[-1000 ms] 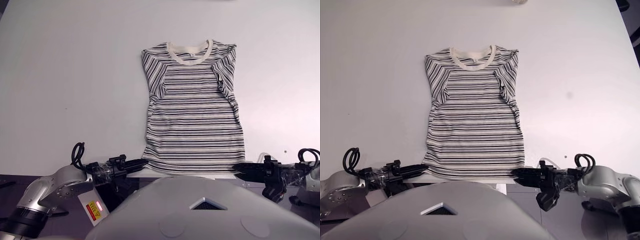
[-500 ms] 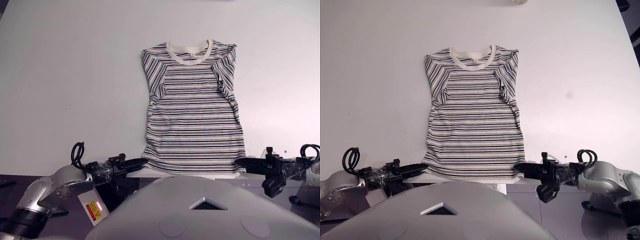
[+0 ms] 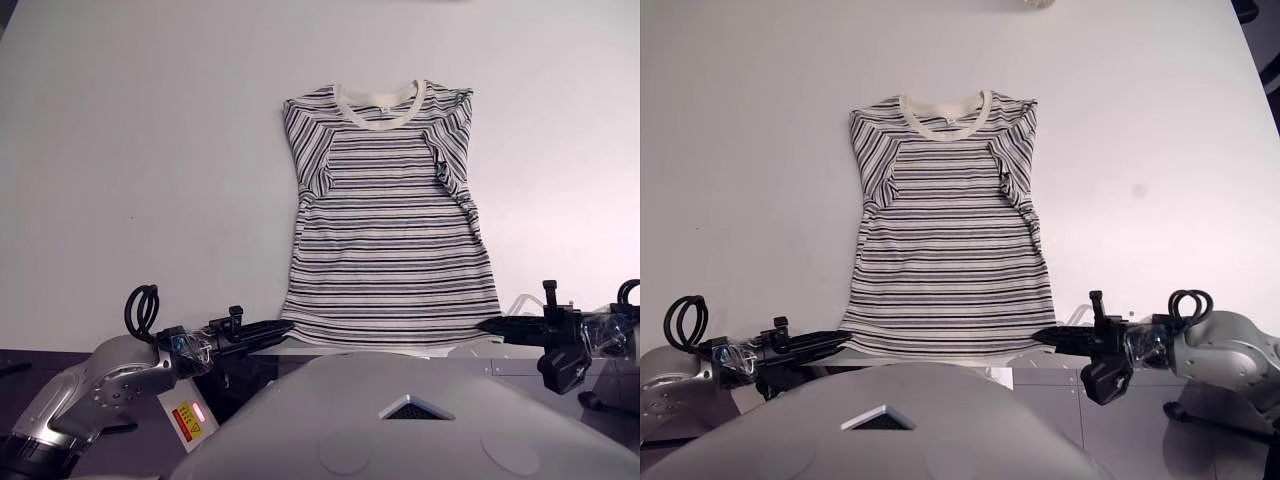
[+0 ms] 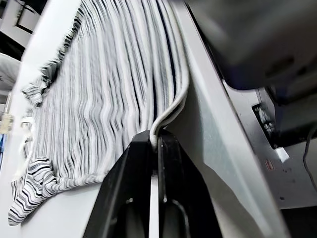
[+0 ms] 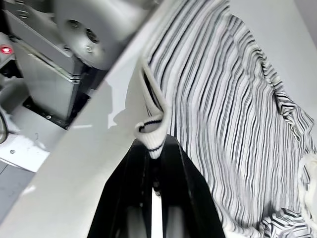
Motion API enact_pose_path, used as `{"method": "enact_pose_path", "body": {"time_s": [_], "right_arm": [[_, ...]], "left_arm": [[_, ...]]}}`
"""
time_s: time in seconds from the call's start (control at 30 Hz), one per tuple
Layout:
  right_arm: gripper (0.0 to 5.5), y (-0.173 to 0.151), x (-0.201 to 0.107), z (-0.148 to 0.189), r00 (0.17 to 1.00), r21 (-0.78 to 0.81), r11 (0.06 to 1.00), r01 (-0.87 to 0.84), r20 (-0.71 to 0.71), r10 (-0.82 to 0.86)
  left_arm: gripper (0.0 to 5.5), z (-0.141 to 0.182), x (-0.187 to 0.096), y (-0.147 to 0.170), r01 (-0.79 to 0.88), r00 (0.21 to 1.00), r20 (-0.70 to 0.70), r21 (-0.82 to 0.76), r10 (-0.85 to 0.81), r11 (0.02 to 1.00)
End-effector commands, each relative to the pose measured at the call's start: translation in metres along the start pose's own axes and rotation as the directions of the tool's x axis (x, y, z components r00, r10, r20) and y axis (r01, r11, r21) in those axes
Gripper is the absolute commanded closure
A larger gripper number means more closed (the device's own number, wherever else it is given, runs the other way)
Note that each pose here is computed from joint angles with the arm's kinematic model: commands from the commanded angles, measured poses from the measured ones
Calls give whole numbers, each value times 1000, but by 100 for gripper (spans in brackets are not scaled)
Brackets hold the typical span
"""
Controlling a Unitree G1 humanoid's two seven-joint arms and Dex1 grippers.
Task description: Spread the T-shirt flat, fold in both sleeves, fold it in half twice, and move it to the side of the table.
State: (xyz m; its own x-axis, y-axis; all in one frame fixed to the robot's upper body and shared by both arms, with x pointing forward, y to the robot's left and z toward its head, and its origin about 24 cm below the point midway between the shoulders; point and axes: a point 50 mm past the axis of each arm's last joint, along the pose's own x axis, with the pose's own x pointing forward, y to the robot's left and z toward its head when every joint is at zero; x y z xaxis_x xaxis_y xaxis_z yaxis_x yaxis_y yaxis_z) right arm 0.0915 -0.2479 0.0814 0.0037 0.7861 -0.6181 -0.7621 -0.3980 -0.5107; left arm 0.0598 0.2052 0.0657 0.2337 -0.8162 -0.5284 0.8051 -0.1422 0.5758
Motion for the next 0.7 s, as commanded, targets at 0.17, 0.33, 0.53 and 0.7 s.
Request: {"method": "enact_pose_path", "body": {"time_s": [0.17,0.33,0.53,0.7], "right_arm": [[539,-91,-24,-24,912,207,893,401,-184,-367],[539,-167,-13,-74,780,398,672,625,-285,-557],[539,-229,8,-130,697,452,531,717,-435,-570],[539,-242,30,-154,665,406,533,742,-541,-514]], "left_arm": [[540,-7,-13,57,-340,938,-124,-146,324,929],[540,-61,8,131,-489,872,-187,-322,452,811],[540,-113,49,226,-583,811,-286,-328,510,743],[540,-130,79,257,-542,819,-335,-191,465,818]]}}
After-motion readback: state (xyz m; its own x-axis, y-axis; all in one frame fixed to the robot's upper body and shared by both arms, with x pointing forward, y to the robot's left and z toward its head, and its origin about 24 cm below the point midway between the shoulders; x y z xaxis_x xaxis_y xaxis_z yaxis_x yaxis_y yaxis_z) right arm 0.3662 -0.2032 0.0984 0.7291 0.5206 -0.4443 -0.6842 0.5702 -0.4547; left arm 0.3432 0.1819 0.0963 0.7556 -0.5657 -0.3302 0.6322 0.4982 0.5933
